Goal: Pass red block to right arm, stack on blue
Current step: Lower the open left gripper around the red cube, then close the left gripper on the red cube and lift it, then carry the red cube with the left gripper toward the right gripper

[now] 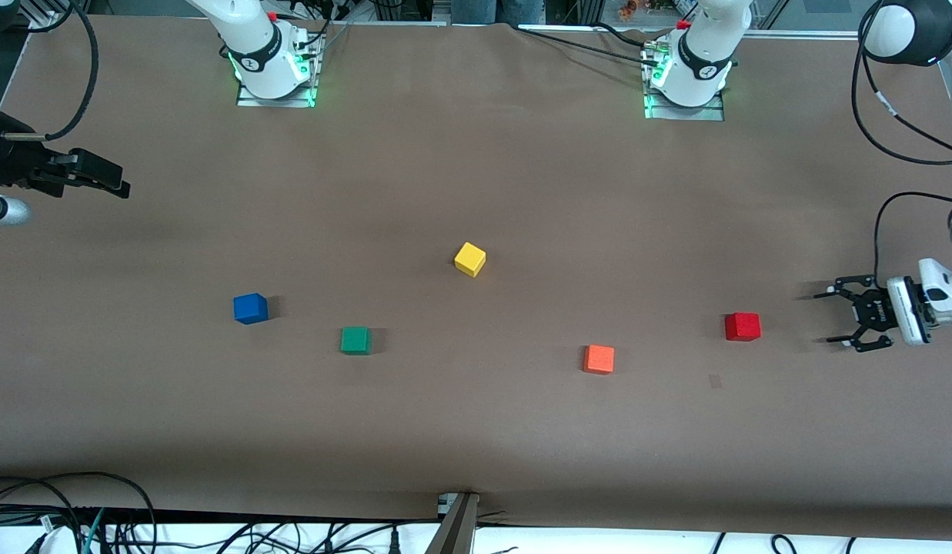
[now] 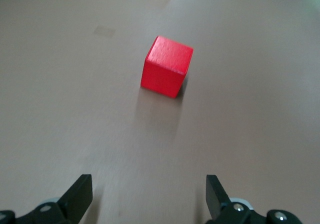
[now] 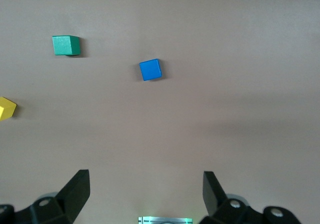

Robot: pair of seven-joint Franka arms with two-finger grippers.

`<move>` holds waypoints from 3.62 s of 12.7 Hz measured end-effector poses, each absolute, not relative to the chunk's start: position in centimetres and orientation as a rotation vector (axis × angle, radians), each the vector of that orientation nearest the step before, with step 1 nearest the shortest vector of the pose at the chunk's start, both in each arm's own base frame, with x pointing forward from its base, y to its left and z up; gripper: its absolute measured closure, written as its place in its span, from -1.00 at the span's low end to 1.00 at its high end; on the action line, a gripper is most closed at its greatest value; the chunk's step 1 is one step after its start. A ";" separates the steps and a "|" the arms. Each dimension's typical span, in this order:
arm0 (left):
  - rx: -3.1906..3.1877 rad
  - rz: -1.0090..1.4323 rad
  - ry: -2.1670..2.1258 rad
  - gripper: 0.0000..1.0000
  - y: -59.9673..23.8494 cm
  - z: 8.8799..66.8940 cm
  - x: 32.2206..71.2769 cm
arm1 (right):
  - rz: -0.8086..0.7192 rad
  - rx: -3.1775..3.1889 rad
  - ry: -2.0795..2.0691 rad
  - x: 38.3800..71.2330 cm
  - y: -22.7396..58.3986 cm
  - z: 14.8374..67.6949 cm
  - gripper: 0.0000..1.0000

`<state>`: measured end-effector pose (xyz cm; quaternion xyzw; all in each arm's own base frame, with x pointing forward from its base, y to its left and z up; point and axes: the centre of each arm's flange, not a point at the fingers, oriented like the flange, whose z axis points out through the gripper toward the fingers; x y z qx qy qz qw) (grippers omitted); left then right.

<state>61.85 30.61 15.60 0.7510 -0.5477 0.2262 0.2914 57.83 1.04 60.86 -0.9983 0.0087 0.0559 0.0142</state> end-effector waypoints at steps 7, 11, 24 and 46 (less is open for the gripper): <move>1.842 0.733 -1.389 -1.00 26.2 12.7 62.7 | 0.174 -3.108 0.027 57.8 1.0 60.9 -1.00; 1.765 0.787 -1.351 -1.00 24.4 10.0 62.4 | 0.174 -3.108 0.027 57.8 1.0 60.9 -1.00; 1.541 0.982 -1.380 -1.00 21.4 6.8 61.7 | 0.174 -3.108 0.027 57.8 1.0 60.9 -1.00; 1.041 1.064 -1.448 -0.12 -1.0 12.3 66.7 | 0.174 -3.108 0.027 57.8 1.0 60.9 -1.00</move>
